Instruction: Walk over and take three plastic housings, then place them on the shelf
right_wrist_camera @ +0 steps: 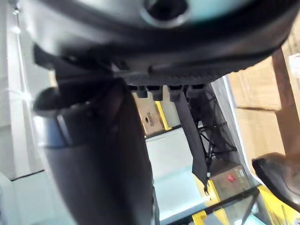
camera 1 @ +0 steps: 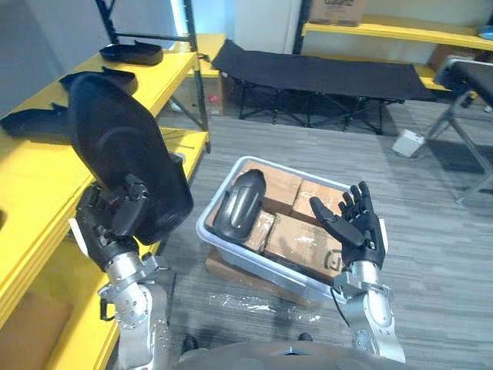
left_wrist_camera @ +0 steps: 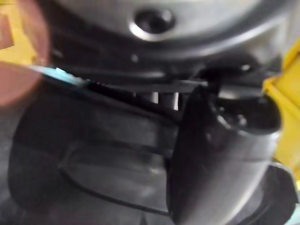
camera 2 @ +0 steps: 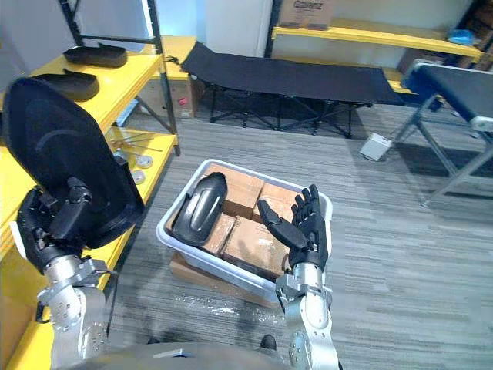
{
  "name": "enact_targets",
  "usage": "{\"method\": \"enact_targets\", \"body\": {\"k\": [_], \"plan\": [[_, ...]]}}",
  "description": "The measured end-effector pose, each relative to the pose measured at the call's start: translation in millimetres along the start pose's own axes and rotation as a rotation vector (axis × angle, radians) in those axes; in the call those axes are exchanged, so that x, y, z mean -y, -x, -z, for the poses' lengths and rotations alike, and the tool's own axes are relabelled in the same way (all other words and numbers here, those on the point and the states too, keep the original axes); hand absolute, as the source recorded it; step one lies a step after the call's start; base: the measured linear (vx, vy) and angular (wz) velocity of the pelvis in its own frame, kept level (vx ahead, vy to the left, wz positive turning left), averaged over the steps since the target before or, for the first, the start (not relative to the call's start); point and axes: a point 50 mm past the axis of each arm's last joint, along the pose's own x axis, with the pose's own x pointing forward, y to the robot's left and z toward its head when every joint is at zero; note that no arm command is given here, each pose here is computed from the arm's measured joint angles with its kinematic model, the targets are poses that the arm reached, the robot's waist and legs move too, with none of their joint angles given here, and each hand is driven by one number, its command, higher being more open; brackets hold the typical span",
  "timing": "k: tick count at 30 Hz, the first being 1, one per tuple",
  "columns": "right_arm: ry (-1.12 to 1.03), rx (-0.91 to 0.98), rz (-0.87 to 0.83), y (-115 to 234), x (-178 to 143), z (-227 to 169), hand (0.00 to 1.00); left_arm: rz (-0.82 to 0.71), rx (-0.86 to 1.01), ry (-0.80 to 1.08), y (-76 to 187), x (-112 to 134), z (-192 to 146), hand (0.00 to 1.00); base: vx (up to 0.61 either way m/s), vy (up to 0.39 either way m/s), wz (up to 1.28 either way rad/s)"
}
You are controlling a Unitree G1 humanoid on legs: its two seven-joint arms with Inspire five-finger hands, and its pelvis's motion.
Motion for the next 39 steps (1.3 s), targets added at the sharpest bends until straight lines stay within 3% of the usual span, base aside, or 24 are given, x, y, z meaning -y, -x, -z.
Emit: {"method": "enact_targets", "body": {"k": [3,10,13,23,30,35,39], "plan": [[0.021,0.014,-0.049,-10,-11,-2,1.00,0.021,0.047,-0.008,-1,-4,-12,0.00,0.01,-0.004,0.58],[0.254,0.158,-0.471,-38,-73,-28,1.00,-0.044,0.030,-0.089,6,-38,-20,0.00,-0.02,-0.010,0.50],[0.262,0.171,-0.550,-47,-87,-34,1.00,-0.078,0.014,-0.122,11,-49,-20,0.00,0.01,0.006,0.17],[0.293,0.053,-0.495,-41,-58,-13,1.00,0.050,-0.017,-0.073,11,-32,-15,0.00,-0.01,0.019,0.64],[0.286,0.100,-0.466,-40,-49,-18,1.00,0.125,-0.026,-0.042,13,-26,-15,0.00,-0.02,-0.007,0.27],[0.252,0.113,-0.301,-26,-22,-19,1.00,0.307,-0.056,0.044,16,-1,-10,0.00,-0.02,-0.083,0.74],[0.243,0.122,-0.301,-23,-20,-19,1.00,0.417,-0.091,0.108,20,25,-5,0.00,0.01,-0.031,0.30]]}}
